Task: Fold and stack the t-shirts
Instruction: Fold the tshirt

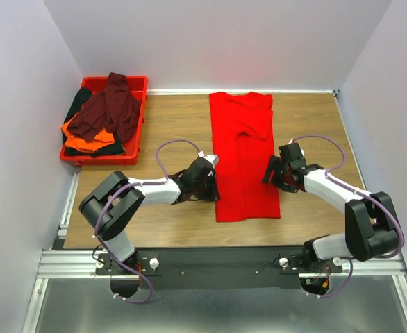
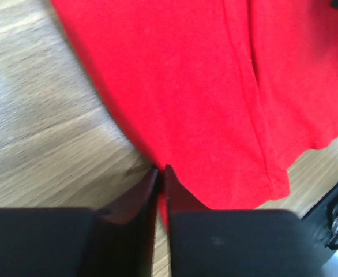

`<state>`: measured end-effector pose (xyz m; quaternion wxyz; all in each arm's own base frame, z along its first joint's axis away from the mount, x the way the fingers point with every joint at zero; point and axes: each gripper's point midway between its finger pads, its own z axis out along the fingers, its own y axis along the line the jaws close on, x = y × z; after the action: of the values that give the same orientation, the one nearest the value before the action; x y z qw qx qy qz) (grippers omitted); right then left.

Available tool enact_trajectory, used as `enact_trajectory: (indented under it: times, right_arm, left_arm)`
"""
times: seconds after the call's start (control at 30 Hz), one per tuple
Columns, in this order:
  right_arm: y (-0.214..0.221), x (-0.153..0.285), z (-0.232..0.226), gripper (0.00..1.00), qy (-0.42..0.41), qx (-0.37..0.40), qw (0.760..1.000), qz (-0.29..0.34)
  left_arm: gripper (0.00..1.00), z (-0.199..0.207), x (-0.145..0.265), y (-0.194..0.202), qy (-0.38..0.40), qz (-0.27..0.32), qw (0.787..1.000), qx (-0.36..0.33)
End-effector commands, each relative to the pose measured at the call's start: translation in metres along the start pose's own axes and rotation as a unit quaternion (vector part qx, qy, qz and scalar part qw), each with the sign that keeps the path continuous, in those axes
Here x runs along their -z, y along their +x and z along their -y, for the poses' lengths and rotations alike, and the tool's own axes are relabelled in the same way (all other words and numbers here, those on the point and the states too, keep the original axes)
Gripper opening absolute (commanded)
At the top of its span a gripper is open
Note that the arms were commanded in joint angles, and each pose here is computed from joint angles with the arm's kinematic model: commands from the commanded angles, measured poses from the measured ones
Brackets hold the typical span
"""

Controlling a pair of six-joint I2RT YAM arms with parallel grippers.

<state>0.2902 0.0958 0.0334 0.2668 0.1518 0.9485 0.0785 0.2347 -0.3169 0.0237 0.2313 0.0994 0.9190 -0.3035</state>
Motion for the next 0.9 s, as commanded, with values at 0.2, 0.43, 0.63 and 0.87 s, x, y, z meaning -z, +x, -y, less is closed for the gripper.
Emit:
enact_trajectory:
  times: [0.2,0.43,0.63,0.87]
  right_arm:
    - [0.032,0.006,-0.019,0.79,-0.041,0.015,0.998,-0.039]
    - [0.057,0.011,-0.022,0.79,-0.045,0.022,0.997,-0.057]
    - [0.075,0.024,-0.019,0.79,-0.059,0.015,0.995,-0.085]
    - [0.098,0.042,-0.012,0.77,-0.065,0.01,0.99,-0.124]
  left_arm:
    - [0.02,-0.064,0.014,0.007,-0.121,-0.016,0.992,0.039]
    - [0.03,-0.076,0.024,0.011,-0.132,-0.018,0.99,0.053]
    - [0.27,-0.054,0.039,0.007,-0.083,-0.013,0.995,0.05]
    - [0.36,-0.06,0.062,0.019,-0.102,-0.015,0.993,0.059]
